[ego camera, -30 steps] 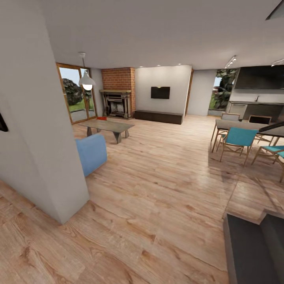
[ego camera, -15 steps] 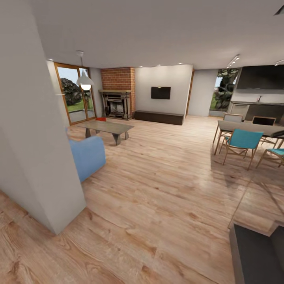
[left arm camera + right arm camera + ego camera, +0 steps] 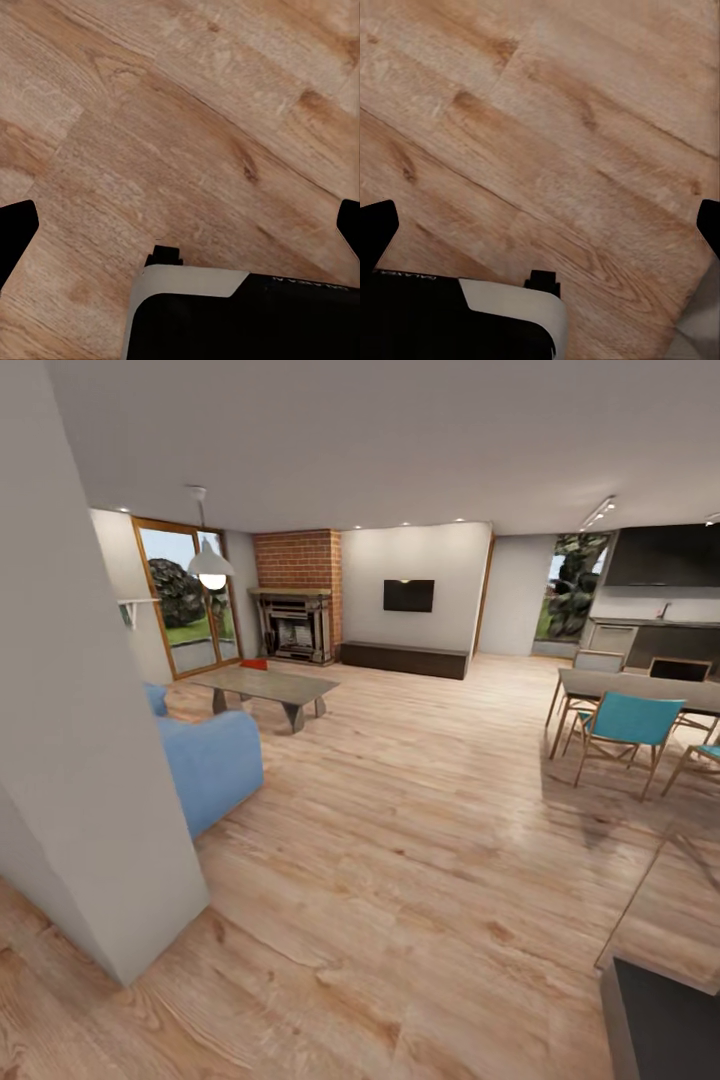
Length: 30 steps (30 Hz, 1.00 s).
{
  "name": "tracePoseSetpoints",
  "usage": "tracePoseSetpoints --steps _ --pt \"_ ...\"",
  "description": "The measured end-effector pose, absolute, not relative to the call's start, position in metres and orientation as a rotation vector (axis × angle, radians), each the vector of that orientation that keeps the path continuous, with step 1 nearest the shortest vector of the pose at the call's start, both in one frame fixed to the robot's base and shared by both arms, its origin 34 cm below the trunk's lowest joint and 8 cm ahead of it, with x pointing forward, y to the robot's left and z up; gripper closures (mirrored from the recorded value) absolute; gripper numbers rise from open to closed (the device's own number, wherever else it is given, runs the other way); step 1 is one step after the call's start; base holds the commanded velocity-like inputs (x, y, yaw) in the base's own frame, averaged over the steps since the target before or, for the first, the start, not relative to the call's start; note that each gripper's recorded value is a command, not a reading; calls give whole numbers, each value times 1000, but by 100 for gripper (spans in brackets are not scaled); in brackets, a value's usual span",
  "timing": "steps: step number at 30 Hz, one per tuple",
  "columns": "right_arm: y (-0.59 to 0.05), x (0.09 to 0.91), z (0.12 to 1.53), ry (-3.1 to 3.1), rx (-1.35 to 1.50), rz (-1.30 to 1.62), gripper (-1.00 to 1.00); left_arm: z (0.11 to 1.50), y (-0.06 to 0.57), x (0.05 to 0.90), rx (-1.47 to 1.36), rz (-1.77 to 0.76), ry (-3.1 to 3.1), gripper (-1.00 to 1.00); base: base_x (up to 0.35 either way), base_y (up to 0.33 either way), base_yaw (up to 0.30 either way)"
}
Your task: Move the two storage containers from the living room to the garage. In the garage, place one container on the floor and stack the other container on top of it (either order is fine).
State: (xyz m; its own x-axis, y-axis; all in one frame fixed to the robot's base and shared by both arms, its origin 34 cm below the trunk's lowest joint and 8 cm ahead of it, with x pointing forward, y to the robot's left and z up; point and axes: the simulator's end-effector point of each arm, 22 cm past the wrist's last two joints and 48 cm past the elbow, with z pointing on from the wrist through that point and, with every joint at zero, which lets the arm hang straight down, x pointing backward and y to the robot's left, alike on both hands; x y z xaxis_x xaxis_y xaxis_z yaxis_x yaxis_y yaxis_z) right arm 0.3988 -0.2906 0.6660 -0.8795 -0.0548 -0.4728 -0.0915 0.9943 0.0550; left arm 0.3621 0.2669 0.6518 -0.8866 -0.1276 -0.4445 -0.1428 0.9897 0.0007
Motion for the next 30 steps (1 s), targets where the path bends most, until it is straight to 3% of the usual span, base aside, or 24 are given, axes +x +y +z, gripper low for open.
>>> tracePoseSetpoints --steps 19,30 --pt "-290 396 665 2653 -104 104 -100 652 267 362 -202 47 2674 -100 326 0 -8" --pt "-290 395 665 2656 -102 104 -100 652 266 362 -200 46 2674 -100 326 0 -252"
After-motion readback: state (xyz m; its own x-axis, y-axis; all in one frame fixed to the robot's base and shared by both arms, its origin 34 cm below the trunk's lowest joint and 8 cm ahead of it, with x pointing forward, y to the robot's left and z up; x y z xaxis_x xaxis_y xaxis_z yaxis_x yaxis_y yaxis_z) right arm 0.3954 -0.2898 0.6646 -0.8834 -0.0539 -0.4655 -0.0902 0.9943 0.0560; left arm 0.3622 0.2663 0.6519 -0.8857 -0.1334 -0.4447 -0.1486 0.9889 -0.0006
